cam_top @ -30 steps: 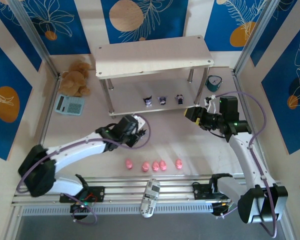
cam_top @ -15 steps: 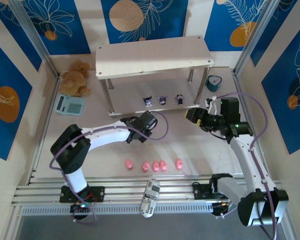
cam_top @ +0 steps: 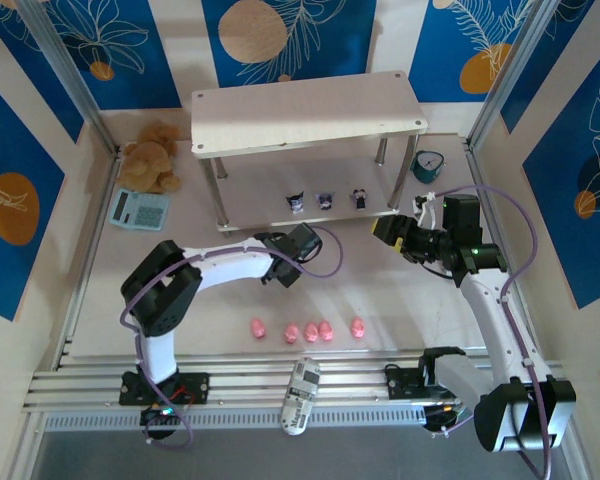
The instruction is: Place and organize the plastic toys onto the shelf
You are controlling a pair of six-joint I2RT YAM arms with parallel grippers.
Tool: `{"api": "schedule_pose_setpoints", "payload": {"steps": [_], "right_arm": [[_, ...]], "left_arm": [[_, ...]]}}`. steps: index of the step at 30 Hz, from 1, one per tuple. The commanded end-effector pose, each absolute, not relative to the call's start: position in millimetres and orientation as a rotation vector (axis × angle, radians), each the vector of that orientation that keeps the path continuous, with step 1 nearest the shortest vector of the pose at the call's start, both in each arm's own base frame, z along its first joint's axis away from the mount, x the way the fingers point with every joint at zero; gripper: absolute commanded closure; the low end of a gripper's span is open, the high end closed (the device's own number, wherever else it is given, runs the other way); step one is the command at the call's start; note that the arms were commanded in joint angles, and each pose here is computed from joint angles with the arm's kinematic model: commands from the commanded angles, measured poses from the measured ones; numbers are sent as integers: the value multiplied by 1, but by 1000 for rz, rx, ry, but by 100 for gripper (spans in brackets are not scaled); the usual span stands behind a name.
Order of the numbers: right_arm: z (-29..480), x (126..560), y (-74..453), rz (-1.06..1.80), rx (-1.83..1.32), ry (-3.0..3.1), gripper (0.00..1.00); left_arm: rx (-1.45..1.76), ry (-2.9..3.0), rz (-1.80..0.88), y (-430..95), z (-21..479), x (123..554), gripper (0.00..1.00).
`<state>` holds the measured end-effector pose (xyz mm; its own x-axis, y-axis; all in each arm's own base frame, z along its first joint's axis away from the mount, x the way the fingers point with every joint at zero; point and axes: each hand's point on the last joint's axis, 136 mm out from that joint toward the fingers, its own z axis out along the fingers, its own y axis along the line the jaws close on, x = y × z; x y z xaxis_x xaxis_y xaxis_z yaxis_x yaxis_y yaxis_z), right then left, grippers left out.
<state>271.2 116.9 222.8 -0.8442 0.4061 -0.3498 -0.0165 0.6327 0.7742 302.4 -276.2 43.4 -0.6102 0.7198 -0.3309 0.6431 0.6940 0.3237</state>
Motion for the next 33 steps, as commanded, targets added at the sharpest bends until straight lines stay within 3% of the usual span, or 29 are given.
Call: {"api": "schedule_pose_setpoints", "payload": {"steps": [1,4,7,16,20,21,33], "right_arm": [[221,269,118,1148,295,2353,32],[220,270,118,1151,300,2355,32],[219,271,119,1162,299,2355,32],[216,271,118,1154,306,2363,32],[216,272,118,1156,312,2362,32],[216,272,118,1155,311,2361,32],[217,273,118,1152,326,2362,33]], "left_arm": [[1092,2466,299,-276,44,303,47],[1100,2475,306,-275,42,302,50],[1101,2472,298,-275,42,302,59],[1119,2517,234,-275,30,300,67],[1117,2572,138,-276,22,296,97],[1096,2575,130,-273,21,297,100],[820,2408,-173,-253,67,306,100]]}}
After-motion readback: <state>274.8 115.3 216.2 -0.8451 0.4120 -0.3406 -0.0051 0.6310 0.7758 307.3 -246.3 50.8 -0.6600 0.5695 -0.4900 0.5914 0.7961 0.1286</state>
